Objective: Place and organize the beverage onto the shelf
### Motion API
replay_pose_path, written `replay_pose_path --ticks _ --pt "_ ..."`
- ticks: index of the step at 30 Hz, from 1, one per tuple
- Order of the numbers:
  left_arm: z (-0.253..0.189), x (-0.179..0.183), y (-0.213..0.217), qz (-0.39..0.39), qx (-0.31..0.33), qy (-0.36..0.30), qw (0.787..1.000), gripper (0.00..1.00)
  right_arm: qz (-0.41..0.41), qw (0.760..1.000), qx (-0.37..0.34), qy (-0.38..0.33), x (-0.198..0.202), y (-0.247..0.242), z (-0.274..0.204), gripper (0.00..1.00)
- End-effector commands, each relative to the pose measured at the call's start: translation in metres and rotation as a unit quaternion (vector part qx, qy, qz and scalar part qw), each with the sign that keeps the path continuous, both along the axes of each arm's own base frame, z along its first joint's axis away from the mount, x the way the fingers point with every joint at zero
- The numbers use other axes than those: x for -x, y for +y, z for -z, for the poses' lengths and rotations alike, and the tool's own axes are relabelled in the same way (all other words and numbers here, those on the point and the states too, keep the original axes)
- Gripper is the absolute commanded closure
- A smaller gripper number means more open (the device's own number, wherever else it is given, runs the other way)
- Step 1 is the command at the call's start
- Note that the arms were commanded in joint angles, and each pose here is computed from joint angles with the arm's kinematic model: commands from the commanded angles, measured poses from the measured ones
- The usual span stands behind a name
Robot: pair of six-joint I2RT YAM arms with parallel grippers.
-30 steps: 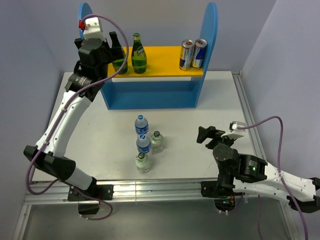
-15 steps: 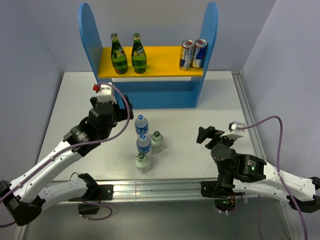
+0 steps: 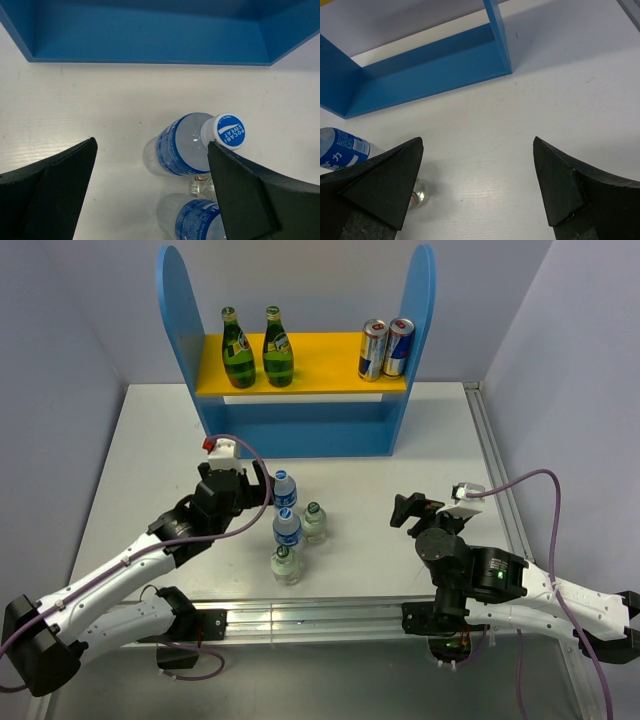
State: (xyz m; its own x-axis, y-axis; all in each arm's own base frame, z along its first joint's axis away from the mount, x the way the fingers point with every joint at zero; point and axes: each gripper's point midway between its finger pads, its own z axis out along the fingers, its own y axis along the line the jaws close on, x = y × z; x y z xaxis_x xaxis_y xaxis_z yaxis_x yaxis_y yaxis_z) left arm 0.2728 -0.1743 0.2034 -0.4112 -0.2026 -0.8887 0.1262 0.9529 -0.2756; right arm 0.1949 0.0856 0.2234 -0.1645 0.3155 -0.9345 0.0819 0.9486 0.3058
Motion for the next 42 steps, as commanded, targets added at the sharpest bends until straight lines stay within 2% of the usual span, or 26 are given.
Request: replay_pose_path --ticks 1,17,33,38,42 --pt "-0.017 -0.002 -0.02 0.027 0.052 -0.025 0.998 0.01 0.017 1.0 -0.008 -0.01 -0.001 -0.003 -0.004 0.03" --pt "-0.021 0.005 -0.044 0.062 0.058 -0.024 0.996 0.01 0.018 1.0 -0.011 -0.011 -0.001 -0.005 -0.003 0.03" --pt "-0.023 -0.037 -0.049 -0.02 0.041 -0.053 0.998 0.01 0.016 1.0 -0.013 -0.011 -0.001 -0.005 -0.003 0.03" --pt "-0.023 -0.043 -0.051 -0.026 0.034 -0.057 0.997 0.06 0.015 1.0 -0.013 -0.012 -0.001 -0.004 -0.002 0.03" --pt "-0.02 -0.046 -0.056 -0.022 0.025 -0.052 0.998 0.16 0.016 1.0 -0.015 -0.013 -0.001 -0.005 -0.003 0.03"
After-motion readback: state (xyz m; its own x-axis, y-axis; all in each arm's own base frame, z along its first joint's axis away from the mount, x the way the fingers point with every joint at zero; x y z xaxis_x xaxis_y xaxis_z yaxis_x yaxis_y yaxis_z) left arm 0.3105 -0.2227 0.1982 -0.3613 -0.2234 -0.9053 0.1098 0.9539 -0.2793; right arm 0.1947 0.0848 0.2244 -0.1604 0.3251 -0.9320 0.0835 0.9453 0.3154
